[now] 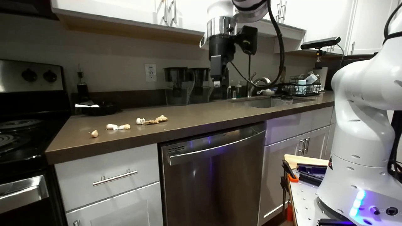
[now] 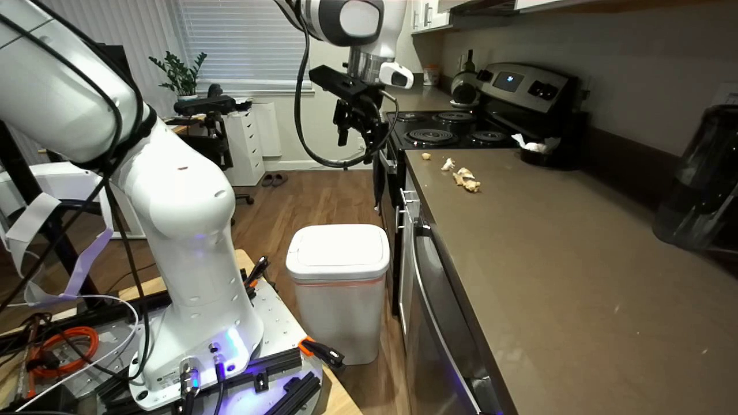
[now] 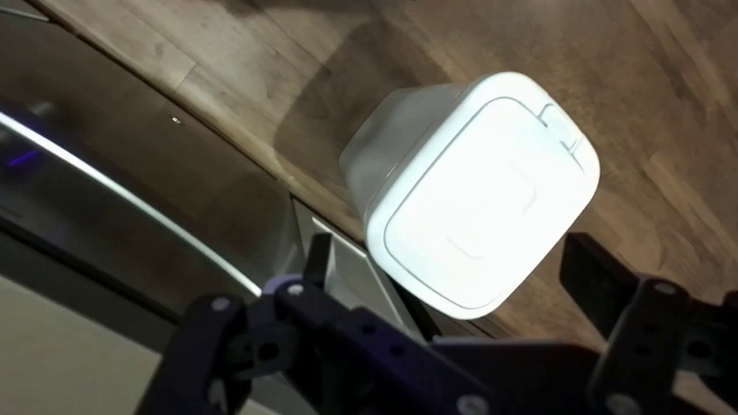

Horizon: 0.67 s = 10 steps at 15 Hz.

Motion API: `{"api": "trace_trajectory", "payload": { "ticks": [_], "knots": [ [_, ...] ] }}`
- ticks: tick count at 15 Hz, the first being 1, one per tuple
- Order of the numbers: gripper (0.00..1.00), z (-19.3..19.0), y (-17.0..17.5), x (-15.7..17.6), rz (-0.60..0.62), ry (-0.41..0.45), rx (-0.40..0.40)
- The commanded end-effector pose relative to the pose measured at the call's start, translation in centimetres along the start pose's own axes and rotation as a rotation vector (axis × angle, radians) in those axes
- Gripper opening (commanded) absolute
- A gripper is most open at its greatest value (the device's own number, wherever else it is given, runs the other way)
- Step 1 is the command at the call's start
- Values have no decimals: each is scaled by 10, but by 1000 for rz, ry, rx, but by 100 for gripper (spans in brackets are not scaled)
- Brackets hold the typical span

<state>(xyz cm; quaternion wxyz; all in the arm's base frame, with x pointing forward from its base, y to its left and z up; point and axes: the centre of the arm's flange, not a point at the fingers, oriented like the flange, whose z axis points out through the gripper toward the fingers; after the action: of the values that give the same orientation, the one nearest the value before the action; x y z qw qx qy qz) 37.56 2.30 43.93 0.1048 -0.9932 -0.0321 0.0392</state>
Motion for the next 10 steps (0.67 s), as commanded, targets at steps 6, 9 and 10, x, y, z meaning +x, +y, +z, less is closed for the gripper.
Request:
{"api": "trace_trajectory", "payload": {
  "ticks": [6, 9, 10],
  "knots": [
    [100, 80, -49, 22, -69, -197, -5],
    [100, 87, -54, 26, -81, -218, -9],
    [100, 92, -57, 26, -115, -215, 18]
  ]
}}
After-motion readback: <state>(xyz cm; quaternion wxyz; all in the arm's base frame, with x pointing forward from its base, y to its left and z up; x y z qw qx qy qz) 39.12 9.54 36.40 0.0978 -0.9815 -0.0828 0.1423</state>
